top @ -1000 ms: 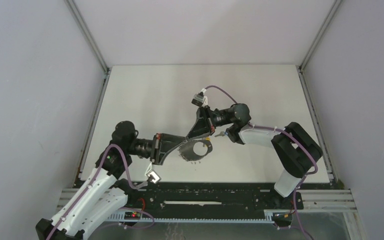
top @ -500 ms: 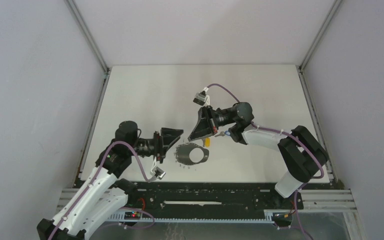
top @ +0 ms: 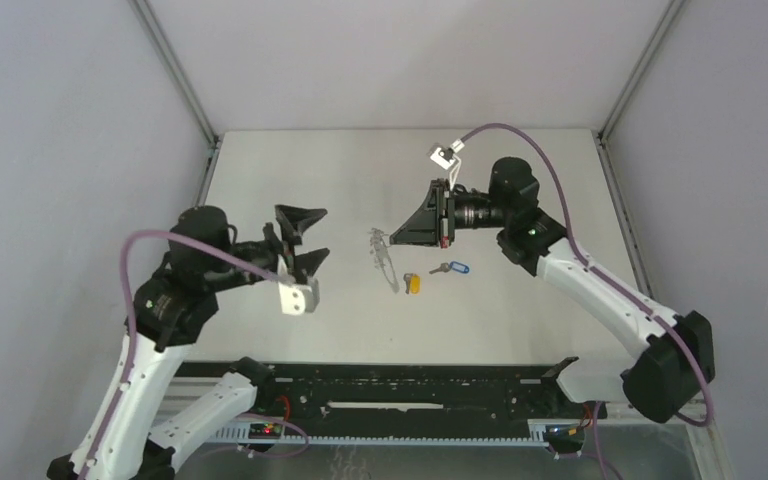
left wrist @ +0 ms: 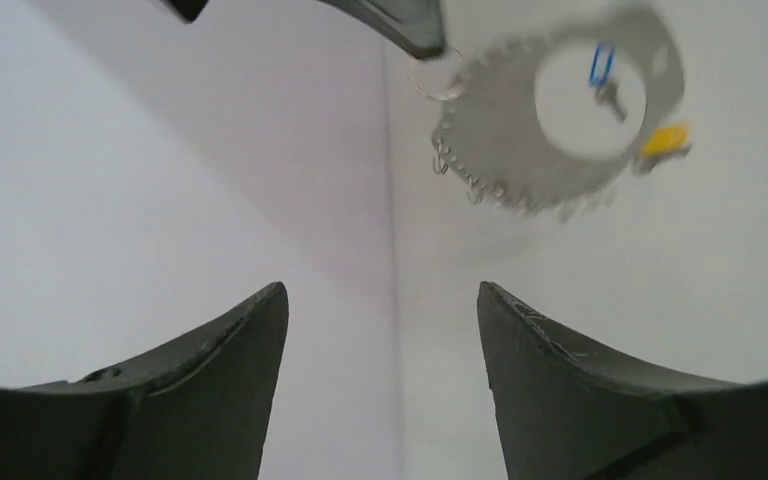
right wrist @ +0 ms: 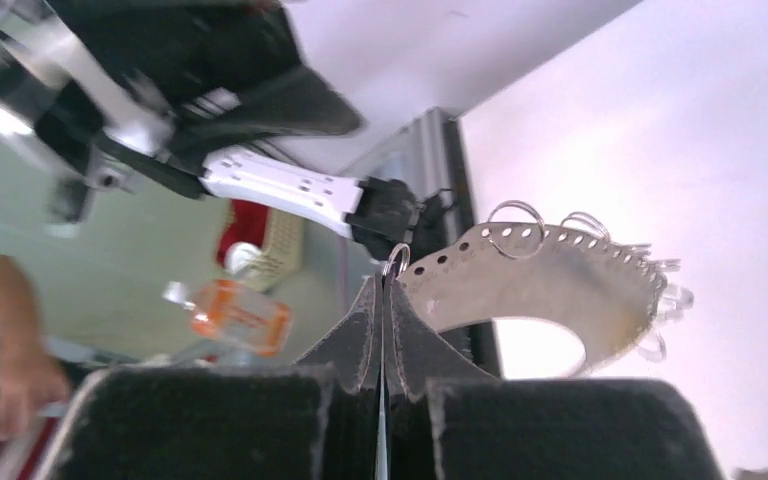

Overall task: Put the keys on the keyring
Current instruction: Adjust the keyring.

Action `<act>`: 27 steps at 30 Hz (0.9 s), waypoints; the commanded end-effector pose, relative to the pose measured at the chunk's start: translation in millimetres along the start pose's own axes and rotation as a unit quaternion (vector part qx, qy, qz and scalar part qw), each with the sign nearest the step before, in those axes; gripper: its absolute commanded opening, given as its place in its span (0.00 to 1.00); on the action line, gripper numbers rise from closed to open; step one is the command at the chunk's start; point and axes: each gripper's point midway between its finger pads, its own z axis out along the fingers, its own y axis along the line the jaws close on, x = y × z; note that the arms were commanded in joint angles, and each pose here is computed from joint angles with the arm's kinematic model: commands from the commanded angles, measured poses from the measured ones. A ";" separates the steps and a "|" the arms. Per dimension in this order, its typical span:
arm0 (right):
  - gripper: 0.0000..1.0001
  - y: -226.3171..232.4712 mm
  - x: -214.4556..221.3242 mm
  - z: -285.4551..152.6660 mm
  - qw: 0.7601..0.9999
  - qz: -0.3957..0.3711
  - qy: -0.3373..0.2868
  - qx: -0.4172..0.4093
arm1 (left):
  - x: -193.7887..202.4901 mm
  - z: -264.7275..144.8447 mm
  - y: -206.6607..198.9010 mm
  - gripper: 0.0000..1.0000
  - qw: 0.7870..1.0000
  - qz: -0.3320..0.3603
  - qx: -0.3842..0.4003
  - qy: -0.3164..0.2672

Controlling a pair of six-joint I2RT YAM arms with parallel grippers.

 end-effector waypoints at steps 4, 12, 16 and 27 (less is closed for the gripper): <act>0.00 0.9 6.1 -2.1 0.975 -0.205 0.000 0.085 | -61.0 -5.8 1.8 0.71 0.869 -0.482 0.007 -0.109; 0.00 15.0 12.1 2.0 0.962 -0.254 0.033 0.099 | -78.6 9.2 -8.0 0.62 0.807 -0.553 0.081 -0.192; 0.00 23.7 26.1 9.9 0.960 -0.259 0.067 0.082 | -70.5 17.3 -15.8 0.55 0.822 -0.530 0.090 -0.189; 0.00 39.0 41.7 22.6 0.960 -0.253 0.116 0.042 | -63.9 18.3 -37.8 0.48 0.859 -0.465 0.123 -0.176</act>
